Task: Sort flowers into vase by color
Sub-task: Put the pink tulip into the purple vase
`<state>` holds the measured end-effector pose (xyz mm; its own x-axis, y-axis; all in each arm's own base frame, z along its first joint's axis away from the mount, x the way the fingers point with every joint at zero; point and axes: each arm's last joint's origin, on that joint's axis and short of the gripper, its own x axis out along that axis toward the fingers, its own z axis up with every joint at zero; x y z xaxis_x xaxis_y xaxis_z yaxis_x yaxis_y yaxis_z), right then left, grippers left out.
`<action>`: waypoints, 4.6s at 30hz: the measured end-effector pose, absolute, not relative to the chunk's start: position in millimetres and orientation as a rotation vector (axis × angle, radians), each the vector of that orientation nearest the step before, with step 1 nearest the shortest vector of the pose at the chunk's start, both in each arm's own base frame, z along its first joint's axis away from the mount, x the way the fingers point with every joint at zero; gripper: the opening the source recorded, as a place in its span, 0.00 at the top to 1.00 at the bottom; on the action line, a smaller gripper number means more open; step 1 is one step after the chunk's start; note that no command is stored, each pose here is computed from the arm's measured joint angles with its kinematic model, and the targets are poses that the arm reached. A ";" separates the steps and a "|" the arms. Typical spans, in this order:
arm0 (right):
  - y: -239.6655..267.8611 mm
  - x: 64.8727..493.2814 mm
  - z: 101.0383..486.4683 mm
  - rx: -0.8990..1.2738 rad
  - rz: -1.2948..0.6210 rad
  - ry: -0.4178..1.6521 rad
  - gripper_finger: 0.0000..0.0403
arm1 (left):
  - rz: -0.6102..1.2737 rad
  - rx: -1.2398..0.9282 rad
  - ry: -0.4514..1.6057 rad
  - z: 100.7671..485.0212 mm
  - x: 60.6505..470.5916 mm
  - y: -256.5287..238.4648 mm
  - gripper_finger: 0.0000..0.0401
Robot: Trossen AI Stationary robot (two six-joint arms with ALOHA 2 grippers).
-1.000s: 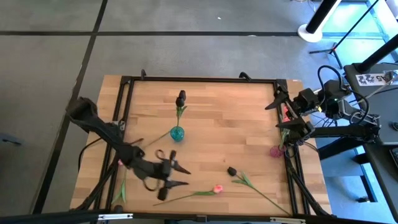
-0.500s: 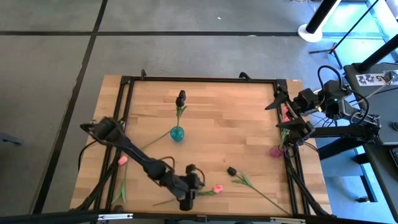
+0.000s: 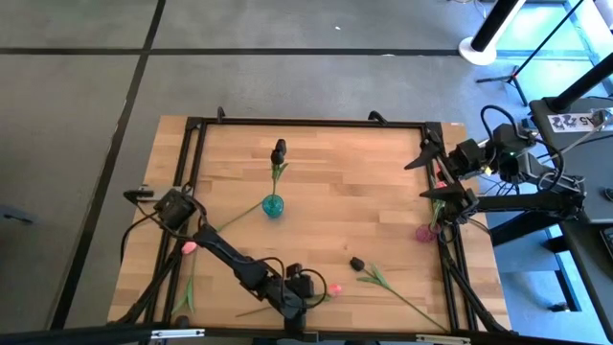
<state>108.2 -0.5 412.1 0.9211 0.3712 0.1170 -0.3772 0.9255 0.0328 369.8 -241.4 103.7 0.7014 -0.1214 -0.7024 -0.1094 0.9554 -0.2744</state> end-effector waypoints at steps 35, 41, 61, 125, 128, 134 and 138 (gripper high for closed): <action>-0.4 121.5 428.5 0.030 0.473 -0.267 0.21 | 0.286 0.138 0.301 282.1 331.2 -214.8 0.99; -1.5 143.0 418.3 0.048 0.542 -0.175 0.21 | 0.214 0.103 0.023 308.4 363.7 -196.4 0.99; -7.2 191.6 410.9 -0.039 0.585 -0.226 0.21 | 0.483 0.196 -0.339 338.9 402.7 -89.9 0.99; -15.8 242.3 398.3 0.054 0.350 -0.297 0.28 | 0.560 0.160 -0.381 345.1 401.6 -75.8 0.98; -16.2 242.2 398.8 0.054 0.339 -0.302 0.40 | 0.559 0.158 -0.382 345.0 401.5 -76.1 0.98; -16.9 242.4 398.8 0.058 0.314 -0.304 0.73 | 0.560 0.166 -0.365 343.6 402.4 -75.9 0.95; -16.9 242.5 398.6 0.059 0.314 -0.302 0.96 | 0.551 0.168 -0.352 342.3 402.6 -78.4 0.85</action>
<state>242.5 -16.9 398.6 0.9065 0.2955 0.3015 -0.3129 0.9497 0.0100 402.6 -78.4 342.3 0.7940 0.4820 0.3705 -0.5388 0.8402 0.0617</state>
